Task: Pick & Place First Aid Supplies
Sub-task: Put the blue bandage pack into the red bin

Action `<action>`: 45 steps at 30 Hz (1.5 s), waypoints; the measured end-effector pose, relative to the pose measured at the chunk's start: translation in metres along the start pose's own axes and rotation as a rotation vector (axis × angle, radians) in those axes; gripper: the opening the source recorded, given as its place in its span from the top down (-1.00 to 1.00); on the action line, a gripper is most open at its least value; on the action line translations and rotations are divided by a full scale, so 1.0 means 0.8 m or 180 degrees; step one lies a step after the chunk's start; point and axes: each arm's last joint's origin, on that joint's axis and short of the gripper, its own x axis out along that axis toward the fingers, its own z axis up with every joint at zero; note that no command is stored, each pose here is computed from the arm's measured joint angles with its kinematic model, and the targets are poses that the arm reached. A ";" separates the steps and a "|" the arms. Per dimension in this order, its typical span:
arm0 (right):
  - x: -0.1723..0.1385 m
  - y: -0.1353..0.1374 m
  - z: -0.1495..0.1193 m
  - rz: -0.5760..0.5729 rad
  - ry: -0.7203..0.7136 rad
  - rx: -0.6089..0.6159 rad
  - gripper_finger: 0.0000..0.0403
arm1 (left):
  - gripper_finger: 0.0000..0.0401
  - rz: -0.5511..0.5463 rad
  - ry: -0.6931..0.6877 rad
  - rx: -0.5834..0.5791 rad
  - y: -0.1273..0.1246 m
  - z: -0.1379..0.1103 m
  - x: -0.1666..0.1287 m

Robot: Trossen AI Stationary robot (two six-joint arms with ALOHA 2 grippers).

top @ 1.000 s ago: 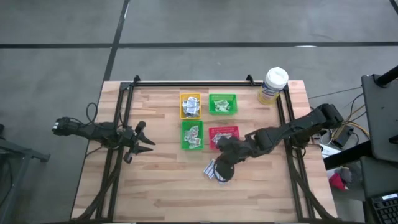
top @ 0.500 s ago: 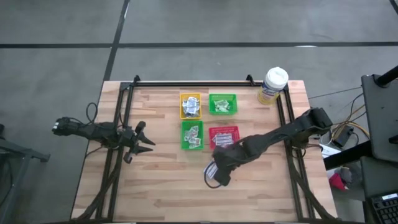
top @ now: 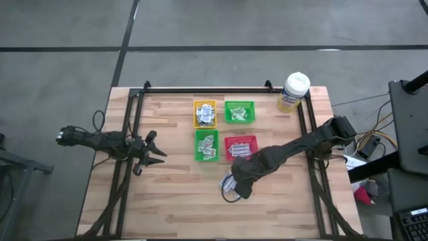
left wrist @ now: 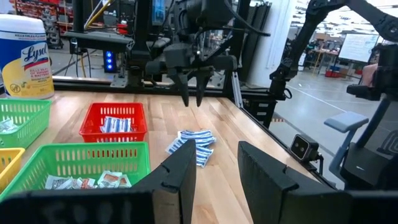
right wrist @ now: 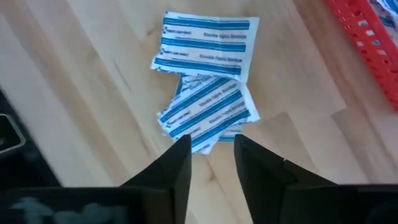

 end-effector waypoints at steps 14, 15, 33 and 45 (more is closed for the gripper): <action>0.074 -0.011 0.007 -0.0556 0.0220 -0.0186 0.33 | 0.43 0.0000 0.0003 0.0001 0.000 0.000 0.000; 0.077 -0.012 0.009 -0.0575 0.0234 -0.0194 0.33 | 0.43 -0.0001 0.0002 0.0000 0.000 0.000 0.000; 0.095 -0.018 0.012 -0.0585 0.0429 -0.0316 0.51 | 0.43 -0.0003 0.0004 -0.0001 0.000 0.000 0.000; 0.097 -0.023 0.010 -0.0599 0.0482 -0.0257 0.95 | 0.43 -0.0001 0.0003 0.0001 0.000 0.000 0.000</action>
